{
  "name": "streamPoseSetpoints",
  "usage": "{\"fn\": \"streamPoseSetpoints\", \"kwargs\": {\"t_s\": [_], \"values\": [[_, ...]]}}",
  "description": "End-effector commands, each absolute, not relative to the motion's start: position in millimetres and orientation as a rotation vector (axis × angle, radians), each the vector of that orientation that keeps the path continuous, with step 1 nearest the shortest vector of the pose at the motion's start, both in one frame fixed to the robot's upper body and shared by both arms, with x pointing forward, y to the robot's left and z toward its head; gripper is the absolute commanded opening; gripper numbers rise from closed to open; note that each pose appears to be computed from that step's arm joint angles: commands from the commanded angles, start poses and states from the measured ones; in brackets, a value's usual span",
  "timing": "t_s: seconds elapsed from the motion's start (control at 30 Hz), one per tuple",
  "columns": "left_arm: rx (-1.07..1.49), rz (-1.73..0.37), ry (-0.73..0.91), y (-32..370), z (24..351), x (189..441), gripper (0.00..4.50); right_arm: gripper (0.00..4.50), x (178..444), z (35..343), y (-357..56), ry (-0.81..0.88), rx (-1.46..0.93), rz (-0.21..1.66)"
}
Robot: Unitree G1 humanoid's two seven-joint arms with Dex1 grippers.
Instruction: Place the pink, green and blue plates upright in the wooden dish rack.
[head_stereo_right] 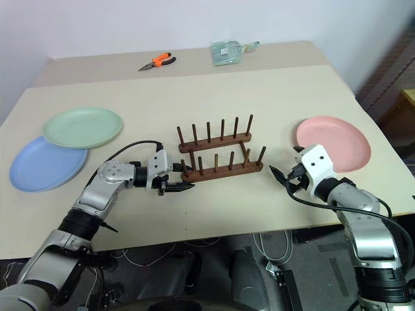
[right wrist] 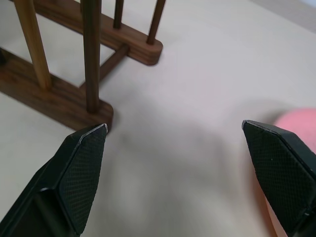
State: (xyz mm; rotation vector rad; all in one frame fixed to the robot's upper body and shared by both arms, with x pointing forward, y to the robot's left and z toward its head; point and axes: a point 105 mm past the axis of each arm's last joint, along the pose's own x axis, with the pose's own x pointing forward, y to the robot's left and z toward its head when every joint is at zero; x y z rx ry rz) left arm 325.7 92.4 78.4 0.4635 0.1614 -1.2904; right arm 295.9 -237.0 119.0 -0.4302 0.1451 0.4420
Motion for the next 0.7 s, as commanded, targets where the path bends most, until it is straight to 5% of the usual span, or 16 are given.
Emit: {"fn": "streamPoseSetpoints", "kwargs": {"t_s": [0.03, 0.1, 0.17, 0.27, 0.43, 0.7], "values": [[0.514, -1.227, 0.260, 115, 63, 329, 4.12, 4.50, 292, 128, -240, 0.126, -0.468, 0.442], [0.522, -1.207, 0.305, 126, 58, 326, 4.12, 4.50, 291, 125, -240, 0.142, -0.475, 0.453], [0.479, -1.207, 0.344, 138, 57, 316, 4.20, 3.95, 286, 121, -236, 0.161, -0.456, 0.498], [0.400, -1.224, 0.387, 146, 60, 295, 3.35, 2.58, 276, 113, -221, 0.202, -0.447, 0.606], [0.328, -1.270, 0.391, 119, 60, 267, 0.92, 0.00, 272, 96, -195, 0.236, -0.475, 0.707], [0.281, -1.046, 0.316, 81, 50, 291, 0.92, 0.00, 300, 83, -180, 0.233, -0.530, 0.623]]}}
